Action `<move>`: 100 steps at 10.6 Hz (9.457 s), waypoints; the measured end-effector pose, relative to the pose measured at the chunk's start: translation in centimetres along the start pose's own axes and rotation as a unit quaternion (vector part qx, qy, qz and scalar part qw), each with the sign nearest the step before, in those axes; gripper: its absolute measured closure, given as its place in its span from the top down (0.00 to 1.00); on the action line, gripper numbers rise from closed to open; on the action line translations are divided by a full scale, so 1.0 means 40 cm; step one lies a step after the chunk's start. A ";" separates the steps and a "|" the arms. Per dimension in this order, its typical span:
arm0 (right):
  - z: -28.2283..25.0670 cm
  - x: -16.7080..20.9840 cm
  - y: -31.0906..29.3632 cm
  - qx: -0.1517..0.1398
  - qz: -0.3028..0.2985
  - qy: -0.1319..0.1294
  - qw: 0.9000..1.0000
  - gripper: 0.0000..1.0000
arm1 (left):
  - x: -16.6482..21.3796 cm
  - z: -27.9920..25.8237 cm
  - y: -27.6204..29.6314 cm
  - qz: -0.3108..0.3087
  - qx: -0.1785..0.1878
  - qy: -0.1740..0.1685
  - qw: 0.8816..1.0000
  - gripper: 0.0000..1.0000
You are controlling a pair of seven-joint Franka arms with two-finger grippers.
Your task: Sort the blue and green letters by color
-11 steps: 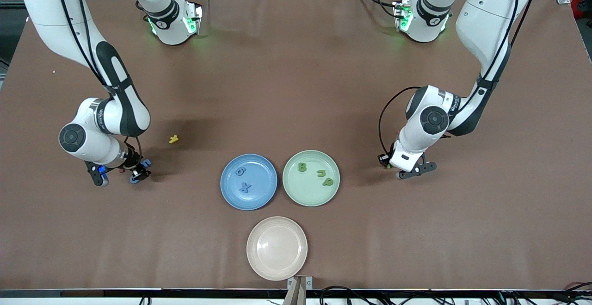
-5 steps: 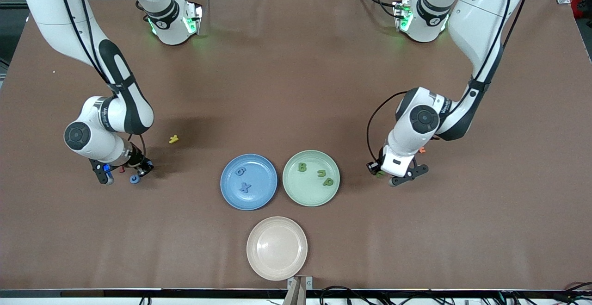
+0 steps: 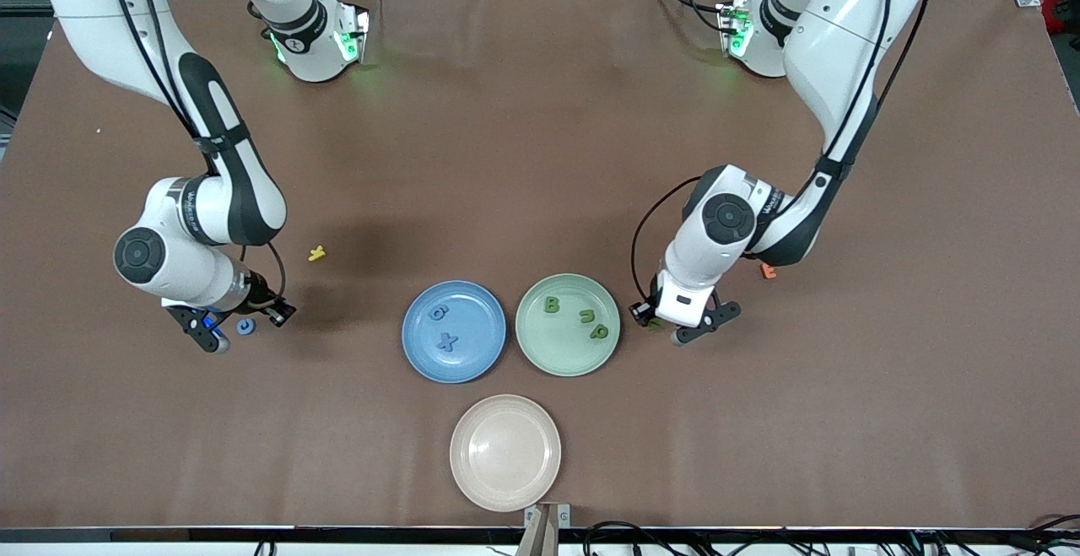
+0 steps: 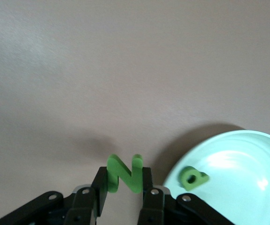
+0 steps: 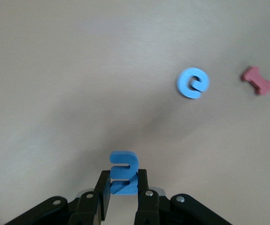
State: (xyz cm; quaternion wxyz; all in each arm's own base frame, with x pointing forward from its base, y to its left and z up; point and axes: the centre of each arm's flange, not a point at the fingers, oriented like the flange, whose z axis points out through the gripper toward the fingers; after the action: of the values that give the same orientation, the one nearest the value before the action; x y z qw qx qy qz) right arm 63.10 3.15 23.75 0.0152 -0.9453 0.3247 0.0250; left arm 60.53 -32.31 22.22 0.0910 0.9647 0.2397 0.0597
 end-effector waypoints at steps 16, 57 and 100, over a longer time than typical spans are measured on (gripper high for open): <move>0.035 -0.382 -0.573 0.060 -0.459 0.060 0.884 0.27 | -0.257 -0.019 0.197 -0.051 -0.026 -0.010 0.998 0.33; 0.162 0.138 0.199 -0.026 -0.586 0.025 0.810 0.93 | 0.151 -0.529 -0.417 0.136 0.115 -0.092 0.980 1.00; -0.161 0.206 0.025 0.005 -0.475 0.041 0.879 1.00 | 0.238 -1.165 -0.349 0.259 0.105 -0.035 0.959 1.00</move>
State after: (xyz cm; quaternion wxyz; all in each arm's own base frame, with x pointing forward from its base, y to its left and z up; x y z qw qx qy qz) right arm 69.21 -2.98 29.71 0.0169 -0.9861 -0.1631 -0.0253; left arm 55.17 -8.82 65.55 -0.0214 0.9994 -0.0170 0.0215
